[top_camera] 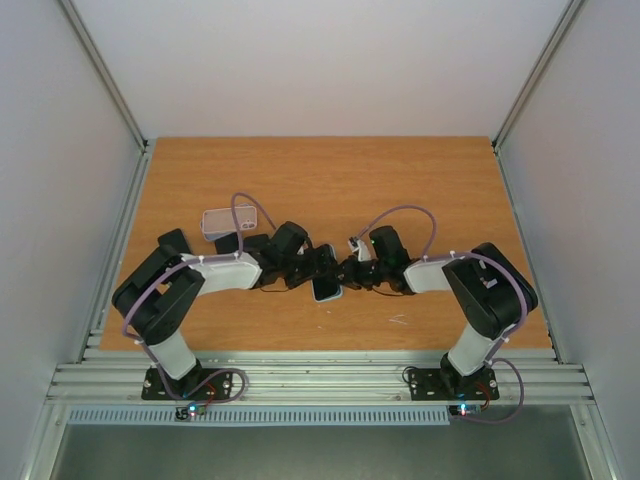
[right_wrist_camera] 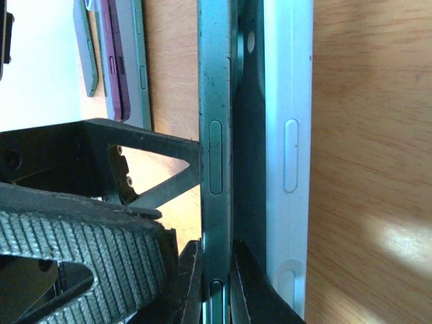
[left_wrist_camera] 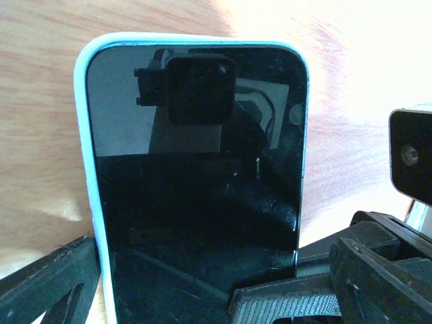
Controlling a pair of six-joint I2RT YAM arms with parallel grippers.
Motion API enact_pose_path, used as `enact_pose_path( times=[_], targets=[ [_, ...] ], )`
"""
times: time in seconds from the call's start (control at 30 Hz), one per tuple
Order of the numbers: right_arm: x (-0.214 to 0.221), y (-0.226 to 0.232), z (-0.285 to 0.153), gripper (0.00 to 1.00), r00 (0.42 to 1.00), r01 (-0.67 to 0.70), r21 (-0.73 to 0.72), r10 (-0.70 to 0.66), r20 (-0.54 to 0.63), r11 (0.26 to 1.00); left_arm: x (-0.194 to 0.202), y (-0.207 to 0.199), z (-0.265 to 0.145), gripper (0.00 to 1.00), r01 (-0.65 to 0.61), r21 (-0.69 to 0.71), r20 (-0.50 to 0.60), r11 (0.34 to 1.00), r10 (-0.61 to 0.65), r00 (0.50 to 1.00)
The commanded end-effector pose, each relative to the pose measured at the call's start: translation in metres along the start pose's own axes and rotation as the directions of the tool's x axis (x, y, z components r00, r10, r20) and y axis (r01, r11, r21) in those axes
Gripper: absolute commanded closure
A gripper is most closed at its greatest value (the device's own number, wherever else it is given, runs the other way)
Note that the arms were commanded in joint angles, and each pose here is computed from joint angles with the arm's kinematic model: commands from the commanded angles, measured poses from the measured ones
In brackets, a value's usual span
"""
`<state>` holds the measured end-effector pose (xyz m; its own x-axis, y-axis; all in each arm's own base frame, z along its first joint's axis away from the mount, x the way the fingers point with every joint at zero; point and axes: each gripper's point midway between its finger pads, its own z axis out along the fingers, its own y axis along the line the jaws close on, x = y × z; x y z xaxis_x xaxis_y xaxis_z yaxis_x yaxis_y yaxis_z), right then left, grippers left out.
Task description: Put the phone into the phone case
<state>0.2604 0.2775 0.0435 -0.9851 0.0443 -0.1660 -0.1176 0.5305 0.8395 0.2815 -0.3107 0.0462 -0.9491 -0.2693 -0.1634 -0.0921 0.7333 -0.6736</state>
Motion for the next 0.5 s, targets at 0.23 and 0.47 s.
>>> enact_pose_path(
  times=[0.23,0.47],
  targets=[
    [0.028,-0.015,0.006,0.82,0.997,-0.053,0.109,0.058,-0.042,0.993,0.017,-0.008,-0.024,0.07,-0.031,0.016,-0.012,0.999,0.031,0.999],
    [0.028,-0.014,-0.006,0.70,0.999,-0.020,0.180,0.027,-0.038,0.983,0.016,-0.004,-0.032,0.07,-0.032,-0.003,0.006,0.999,0.032,0.999]
  ],
)
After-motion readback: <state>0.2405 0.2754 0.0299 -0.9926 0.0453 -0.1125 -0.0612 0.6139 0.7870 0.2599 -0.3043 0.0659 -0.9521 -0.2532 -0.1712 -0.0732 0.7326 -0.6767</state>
